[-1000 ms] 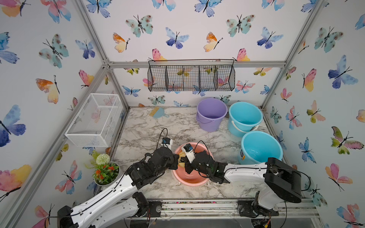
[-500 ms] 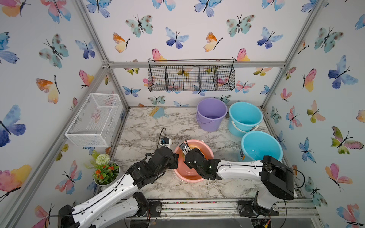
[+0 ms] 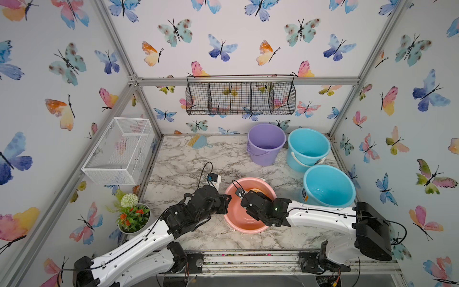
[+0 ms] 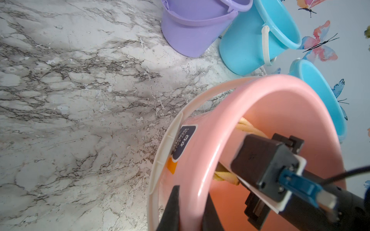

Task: Wipe the inside of the bucket with a cloth
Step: Wipe the dirt from the inside of the bucket.

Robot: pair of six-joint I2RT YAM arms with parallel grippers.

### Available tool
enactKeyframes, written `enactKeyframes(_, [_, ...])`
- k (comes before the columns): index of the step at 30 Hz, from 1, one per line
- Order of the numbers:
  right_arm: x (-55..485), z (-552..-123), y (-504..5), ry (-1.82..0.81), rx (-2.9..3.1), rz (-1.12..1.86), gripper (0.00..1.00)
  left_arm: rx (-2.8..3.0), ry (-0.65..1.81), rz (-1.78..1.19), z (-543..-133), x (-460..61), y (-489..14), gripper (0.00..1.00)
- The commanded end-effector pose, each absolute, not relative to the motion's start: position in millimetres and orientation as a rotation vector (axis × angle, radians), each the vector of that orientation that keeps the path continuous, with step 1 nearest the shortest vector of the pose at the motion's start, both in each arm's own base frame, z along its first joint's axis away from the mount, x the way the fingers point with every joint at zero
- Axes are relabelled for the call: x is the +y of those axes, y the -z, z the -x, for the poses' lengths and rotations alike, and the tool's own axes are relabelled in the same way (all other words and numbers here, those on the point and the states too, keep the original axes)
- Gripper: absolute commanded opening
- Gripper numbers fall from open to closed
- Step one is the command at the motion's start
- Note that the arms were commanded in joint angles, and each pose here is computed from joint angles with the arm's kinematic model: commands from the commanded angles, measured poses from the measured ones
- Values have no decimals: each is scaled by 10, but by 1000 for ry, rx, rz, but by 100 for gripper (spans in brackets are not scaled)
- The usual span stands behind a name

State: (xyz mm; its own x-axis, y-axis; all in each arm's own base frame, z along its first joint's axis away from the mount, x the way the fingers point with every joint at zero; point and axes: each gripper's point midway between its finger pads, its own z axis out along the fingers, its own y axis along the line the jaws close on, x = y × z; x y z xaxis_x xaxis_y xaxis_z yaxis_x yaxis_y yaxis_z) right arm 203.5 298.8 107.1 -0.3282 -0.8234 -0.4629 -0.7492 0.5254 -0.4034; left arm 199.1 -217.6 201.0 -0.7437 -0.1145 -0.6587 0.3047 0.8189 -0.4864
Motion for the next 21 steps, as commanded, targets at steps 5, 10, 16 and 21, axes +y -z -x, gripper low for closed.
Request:
enactKeyframes(5, [2729,-1432,-802,19,2456,1521,2,2279,705,-151,-2015,-2081,-2026,0])
enactKeyframes(10, [3036,-1072,-815,-319,2561,1595,2,2279,682,-164,-2008,-2045,-2011,0])
enactKeyframes(16, [3523,-749,-961,-853,2454,1594,2,2274,691,-158,-1999,-2039,-2005,0])
enactKeyframes(21, [3800,-733,-962,-1052,2352,1526,2,2279,702,-160,-1983,-2048,-1980,0])
